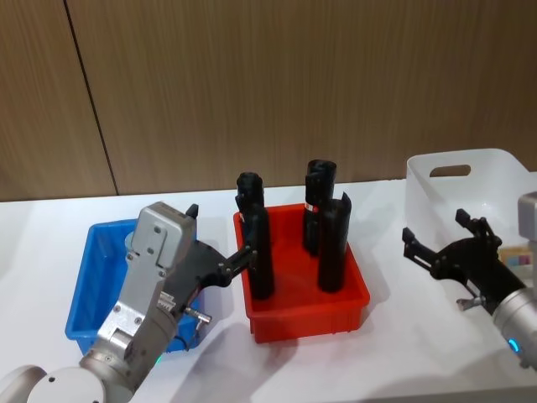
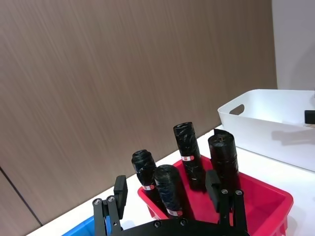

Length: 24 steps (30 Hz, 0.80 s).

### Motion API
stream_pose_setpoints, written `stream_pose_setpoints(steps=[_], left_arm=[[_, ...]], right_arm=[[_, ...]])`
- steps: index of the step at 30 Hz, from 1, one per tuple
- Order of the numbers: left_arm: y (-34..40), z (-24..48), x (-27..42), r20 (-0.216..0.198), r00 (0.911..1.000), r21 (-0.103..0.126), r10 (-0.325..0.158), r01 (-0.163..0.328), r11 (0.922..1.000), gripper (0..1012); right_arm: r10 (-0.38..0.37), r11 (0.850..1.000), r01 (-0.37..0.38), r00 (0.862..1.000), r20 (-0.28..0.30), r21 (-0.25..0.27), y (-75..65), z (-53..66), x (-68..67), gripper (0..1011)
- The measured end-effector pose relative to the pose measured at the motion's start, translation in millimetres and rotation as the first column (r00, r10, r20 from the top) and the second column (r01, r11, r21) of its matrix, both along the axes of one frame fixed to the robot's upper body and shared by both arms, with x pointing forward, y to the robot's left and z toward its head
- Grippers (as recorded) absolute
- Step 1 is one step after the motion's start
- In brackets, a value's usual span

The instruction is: Pick the cotton swabs from the blue box and place them into the white box.

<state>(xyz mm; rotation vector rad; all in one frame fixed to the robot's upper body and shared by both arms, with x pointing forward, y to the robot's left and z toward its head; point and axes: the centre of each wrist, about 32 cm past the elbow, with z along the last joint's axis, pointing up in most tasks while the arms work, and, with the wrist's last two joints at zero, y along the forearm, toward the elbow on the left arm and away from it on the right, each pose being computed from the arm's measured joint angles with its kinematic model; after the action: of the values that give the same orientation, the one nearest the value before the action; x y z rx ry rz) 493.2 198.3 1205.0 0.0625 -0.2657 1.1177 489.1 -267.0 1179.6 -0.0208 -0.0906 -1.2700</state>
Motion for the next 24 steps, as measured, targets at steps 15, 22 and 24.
stream_pose_setpoints(steps=[15, 22, 24], left_arm=[[0.0, -0.5, -1.3, 0.003, 1.0, -0.001, 0.005, -0.005, 1.0, 1004], [0.1, -0.5, -1.2, 0.003, 1.0, -0.001, 0.006, -0.006, 1.0, 1004], [0.1, -0.5, -1.2, 0.003, 1.0, -0.001, 0.006, -0.006, 1.0, 1004]], right_arm=[[0.038, 0.999, -0.038, 0.999, 0.012, 0.036, 26.4, 7.6, -39.5, 1002], [0.042, 0.998, -0.043, 0.999, 0.012, 0.042, 29.9, 8.8, -45.6, 1002], [0.042, 0.998, -0.043, 0.999, 0.012, 0.042, 30.0, 8.9, -45.8, 1002]])
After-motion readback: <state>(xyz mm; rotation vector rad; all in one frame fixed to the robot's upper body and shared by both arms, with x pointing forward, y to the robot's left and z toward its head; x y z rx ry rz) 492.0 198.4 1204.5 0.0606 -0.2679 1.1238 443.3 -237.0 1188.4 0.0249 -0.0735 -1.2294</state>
